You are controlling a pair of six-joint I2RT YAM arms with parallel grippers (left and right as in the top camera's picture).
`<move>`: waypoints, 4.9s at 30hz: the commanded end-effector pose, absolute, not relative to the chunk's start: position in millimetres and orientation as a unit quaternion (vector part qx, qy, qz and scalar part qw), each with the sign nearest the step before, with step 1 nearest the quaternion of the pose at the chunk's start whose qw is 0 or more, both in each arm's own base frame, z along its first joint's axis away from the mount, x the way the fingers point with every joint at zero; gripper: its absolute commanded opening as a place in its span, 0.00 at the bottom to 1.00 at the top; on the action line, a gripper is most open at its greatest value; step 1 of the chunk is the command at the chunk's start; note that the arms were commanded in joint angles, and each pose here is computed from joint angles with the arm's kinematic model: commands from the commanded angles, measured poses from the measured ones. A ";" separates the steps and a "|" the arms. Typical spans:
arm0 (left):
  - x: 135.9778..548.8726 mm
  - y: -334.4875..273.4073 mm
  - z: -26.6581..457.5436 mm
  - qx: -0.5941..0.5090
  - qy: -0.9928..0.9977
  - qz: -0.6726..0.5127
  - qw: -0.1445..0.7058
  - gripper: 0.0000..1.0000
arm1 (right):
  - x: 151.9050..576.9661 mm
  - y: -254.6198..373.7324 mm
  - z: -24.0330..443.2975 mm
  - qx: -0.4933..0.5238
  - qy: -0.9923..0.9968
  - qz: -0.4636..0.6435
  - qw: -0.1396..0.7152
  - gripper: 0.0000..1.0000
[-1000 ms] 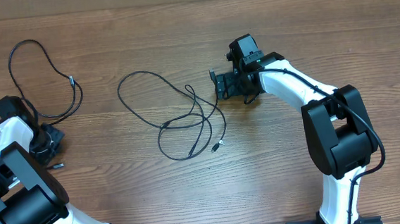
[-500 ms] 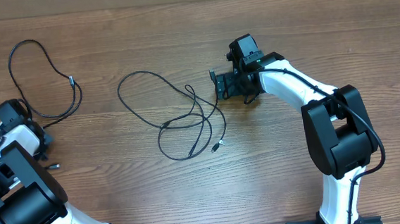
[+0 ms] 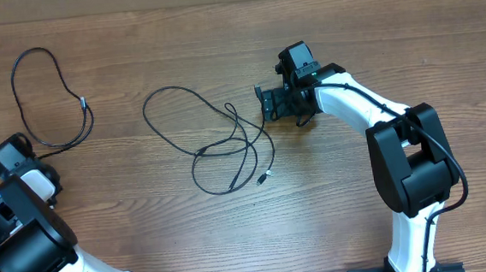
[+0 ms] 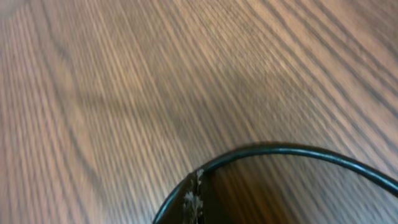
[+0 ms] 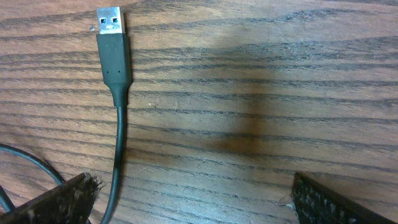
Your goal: Untangle cables
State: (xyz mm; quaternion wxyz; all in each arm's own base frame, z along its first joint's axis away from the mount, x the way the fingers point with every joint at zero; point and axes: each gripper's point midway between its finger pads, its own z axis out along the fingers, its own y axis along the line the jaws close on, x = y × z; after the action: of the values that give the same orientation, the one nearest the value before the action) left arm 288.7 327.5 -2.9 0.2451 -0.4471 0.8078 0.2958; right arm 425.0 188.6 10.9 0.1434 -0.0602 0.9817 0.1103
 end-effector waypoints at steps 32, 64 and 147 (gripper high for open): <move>298.8 22.1 68.9 -0.259 0.931 -0.211 0.148 0.41 | 412.8 185.0 -7.2 -0.056 0.986 0.108 0.117 1.00; 276.4 4.4 38.7 -0.235 0.955 -0.164 0.070 1.00 | 412.3 197.0 -4.1 -0.061 0.981 0.142 0.115 1.00; 285.2 2.9 41.3 -0.231 0.953 -0.174 0.087 1.00 | 387.7 197.4 36.8 -0.021 0.958 0.286 0.000 1.00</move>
State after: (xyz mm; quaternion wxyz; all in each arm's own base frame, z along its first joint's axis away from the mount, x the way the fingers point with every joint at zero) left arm 284.2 7.0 42.2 0.0879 -0.2331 0.9546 -0.1631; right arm 381.2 192.3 28.0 -0.0064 -0.0200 0.9637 0.2661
